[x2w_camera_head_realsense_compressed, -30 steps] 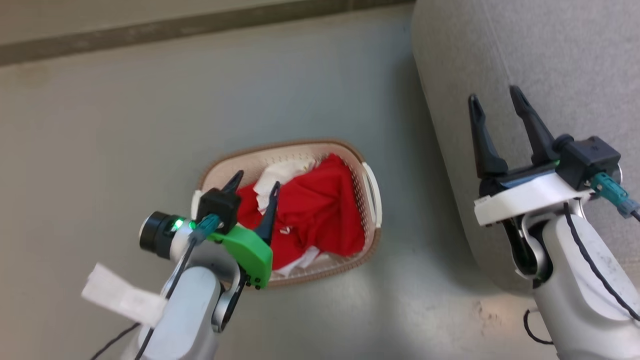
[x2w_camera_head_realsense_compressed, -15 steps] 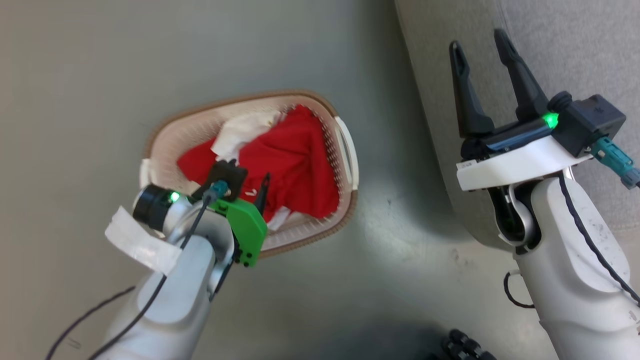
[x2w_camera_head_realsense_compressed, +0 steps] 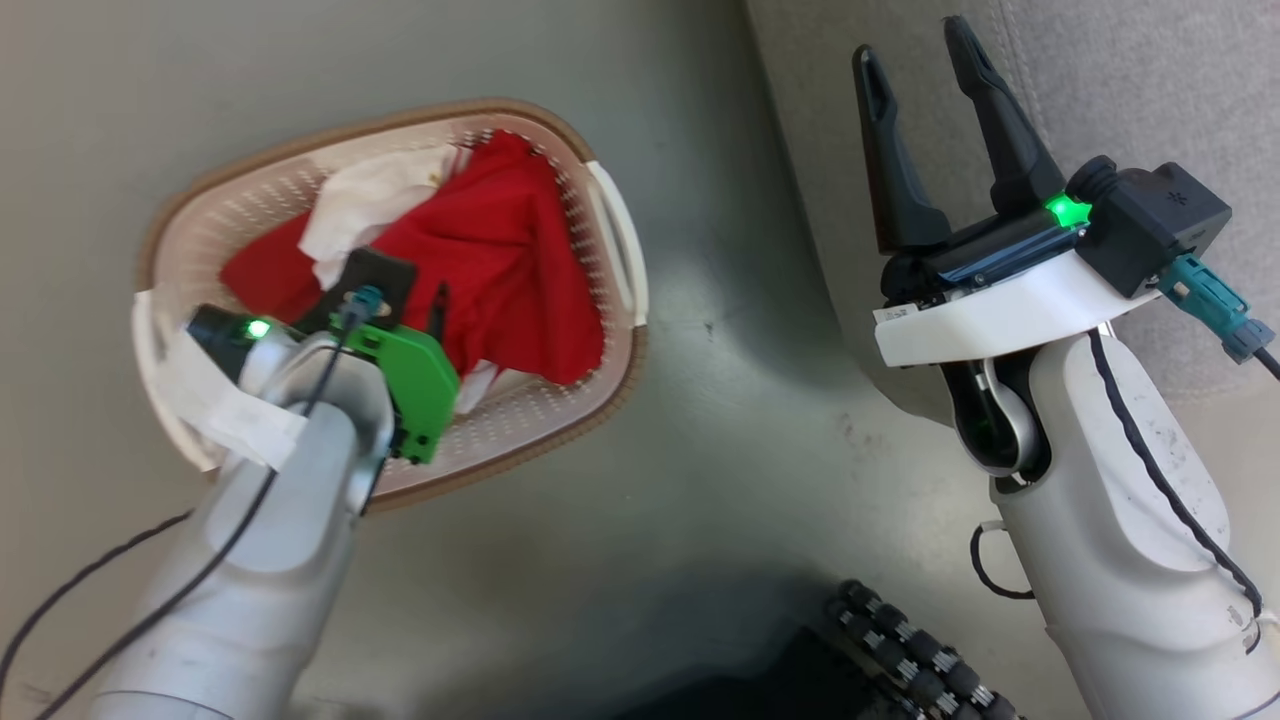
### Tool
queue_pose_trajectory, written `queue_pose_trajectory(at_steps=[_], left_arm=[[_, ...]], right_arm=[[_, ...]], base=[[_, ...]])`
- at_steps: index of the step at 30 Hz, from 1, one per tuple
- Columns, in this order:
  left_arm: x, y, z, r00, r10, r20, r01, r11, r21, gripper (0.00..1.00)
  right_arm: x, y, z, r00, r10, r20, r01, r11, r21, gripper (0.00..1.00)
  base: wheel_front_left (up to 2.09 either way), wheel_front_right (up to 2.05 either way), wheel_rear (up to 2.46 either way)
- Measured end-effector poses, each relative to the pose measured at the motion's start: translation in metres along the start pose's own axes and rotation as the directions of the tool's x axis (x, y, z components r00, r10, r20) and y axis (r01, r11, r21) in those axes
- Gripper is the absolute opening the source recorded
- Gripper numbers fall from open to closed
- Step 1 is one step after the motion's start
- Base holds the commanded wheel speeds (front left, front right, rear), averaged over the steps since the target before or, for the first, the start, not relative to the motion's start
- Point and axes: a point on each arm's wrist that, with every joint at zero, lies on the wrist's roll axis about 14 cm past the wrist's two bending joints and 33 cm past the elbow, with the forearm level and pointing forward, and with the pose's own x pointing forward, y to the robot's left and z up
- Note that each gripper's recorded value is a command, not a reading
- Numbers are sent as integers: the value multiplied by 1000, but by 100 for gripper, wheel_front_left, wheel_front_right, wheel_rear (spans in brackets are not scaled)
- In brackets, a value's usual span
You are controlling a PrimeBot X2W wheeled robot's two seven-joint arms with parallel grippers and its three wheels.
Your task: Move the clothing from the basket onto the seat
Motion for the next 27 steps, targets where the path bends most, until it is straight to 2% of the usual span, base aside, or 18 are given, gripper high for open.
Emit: queue_pose_trajectory(at_steps=[13,26,27], left_arm=[[40,11,-45,991,21,-131,-33,995,-92,100],[43,35,-72,965,97,-245,-138,979,-152,100],[43,35,-73,964,99,-249,-140,978,-152,53]], right_arm=[[-8,-29,-25,994,-74,-74,73,997,-21,100],[-9,-28,-32,993,-74,-92,73,997,-14,100],[-9,-28,-32,993,-73,-93,72,997,-14,100]], base=[[0,0,0],[0,0,0],[0,0,0]])
